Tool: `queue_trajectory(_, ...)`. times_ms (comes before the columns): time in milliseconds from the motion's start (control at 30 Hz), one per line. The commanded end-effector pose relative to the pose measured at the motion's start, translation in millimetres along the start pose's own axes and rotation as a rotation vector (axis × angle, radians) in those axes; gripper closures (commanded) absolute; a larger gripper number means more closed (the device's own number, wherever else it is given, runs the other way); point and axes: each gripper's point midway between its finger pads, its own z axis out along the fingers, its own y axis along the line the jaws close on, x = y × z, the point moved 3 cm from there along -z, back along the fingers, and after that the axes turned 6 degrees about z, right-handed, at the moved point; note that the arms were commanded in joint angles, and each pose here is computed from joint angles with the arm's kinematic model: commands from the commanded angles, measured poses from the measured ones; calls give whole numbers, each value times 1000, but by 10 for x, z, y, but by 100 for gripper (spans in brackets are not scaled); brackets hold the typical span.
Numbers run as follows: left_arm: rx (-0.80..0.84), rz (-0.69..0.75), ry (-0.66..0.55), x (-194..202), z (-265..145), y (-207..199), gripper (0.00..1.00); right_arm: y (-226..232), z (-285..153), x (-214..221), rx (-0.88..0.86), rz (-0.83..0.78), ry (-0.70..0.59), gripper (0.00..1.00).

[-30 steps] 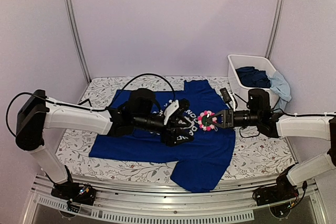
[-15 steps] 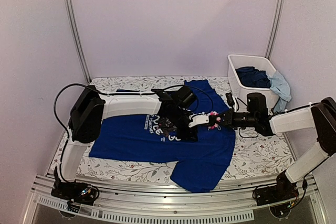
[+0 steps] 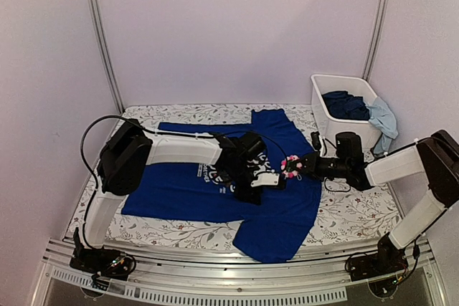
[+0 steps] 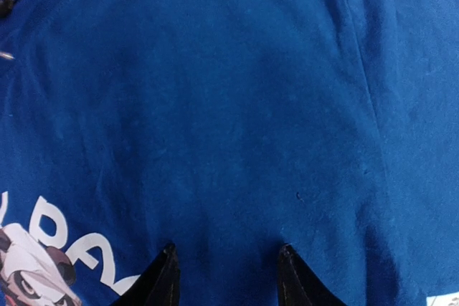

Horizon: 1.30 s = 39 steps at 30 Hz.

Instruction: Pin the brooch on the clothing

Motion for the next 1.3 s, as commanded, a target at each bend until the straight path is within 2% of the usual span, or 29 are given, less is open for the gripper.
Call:
queue_trajectory(0,-50,-14,7,80,5,67,54,-97,90,-8,14,27,14,100)
queue_trajectory(167,6,-12,-43,-31,-155,65,54,-173,89,66,21,33,30,100)
queue_trajectory(333,-32,41,-39,-90,-267,181,54,-56,142,29,-61,-1,49,100)
queue_trajectory(500,-82,11,-62,-160,-134,140,54,-121,148,53,-94,9,74,100)
queue_trajectory(600,-156,-32,-95,-236,-59,277,53,-180,111,75,-123,19,92,100)
queue_trajectory(767,-185,-86,-71,-213,17,392,53,-230,130,105,-160,32,112,100)
queue_trajectory(867,-199,-93,-37,-119,51,386,57,-281,186,95,-151,36,119,100)
queue_trajectory(1000,-157,-90,-13,-34,96,276,59,-333,270,56,-136,42,129,100)
queue_trajectory(1267,-47,-105,-60,-104,112,81,55,-415,314,80,-116,57,141,100)
